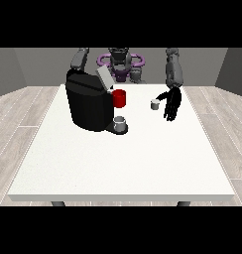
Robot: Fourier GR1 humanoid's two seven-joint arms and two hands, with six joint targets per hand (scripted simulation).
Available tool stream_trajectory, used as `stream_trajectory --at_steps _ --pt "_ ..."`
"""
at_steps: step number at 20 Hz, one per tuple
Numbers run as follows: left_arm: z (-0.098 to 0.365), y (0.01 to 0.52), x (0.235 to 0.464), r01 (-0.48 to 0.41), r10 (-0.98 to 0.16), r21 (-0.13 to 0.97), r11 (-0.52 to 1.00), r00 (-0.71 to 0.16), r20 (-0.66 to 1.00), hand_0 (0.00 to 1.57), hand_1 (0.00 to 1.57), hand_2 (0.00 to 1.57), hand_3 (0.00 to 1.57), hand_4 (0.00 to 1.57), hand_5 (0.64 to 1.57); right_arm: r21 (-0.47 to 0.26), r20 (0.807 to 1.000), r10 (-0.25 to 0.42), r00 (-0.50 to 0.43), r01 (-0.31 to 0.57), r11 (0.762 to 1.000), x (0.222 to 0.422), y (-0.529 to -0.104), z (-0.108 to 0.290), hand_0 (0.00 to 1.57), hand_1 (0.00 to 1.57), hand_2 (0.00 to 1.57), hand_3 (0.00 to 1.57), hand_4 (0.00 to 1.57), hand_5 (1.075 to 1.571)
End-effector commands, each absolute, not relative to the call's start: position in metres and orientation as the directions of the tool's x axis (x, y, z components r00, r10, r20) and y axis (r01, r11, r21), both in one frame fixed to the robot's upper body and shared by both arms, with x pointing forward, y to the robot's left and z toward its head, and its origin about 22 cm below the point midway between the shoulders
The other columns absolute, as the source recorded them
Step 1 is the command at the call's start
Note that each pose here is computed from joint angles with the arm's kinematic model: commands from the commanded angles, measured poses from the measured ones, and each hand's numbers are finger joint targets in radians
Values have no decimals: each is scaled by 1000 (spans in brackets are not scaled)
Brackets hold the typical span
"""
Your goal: Insert the coffee pod into the coffee machine and close the lid
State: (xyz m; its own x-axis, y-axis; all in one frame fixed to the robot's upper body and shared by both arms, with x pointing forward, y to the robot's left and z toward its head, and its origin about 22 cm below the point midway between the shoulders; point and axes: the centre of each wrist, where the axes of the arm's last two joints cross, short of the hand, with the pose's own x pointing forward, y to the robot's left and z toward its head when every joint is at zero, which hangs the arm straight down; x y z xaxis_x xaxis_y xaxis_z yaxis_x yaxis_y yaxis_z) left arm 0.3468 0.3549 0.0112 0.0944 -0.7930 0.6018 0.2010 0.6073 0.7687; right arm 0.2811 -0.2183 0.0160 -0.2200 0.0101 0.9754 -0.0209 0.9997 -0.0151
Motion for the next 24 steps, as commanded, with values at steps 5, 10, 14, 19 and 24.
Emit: stream_trajectory --at_steps 5,10,14,19,24 --pt "7 339 361 217 -785 757 616 83 614 0 0 102 0 0 1571 -30 957 19 -289 -34 999 303 -223 29 0 0 0 0 276 1571" --pt "12 337 362 234 -795 766 599 62 603 695 695 866 785 0 1571 -15 973 23 -231 33 999 298 -245 6 0 0 0 0 375 1571" --pt "0 342 358 253 -825 790 559 70 561 1112 1112 1173 1119 0 1571 -44 981 42 -190 -4 999 288 -209 15 0 0 0 0 401 1571" --pt "-13 302 355 276 -858 827 490 -15 513 1207 1207 1222 1091 0 1571 4 986 4 -166 48 999 300 -227 -8 0 0 0 0 406 1571" --pt "-5 280 366 283 -861 830 481 -29 508 1249 1249 1243 1080 105 1571 6 991 1 -135 50 999 306 -229 -7 0 0 0 0 328 1571"
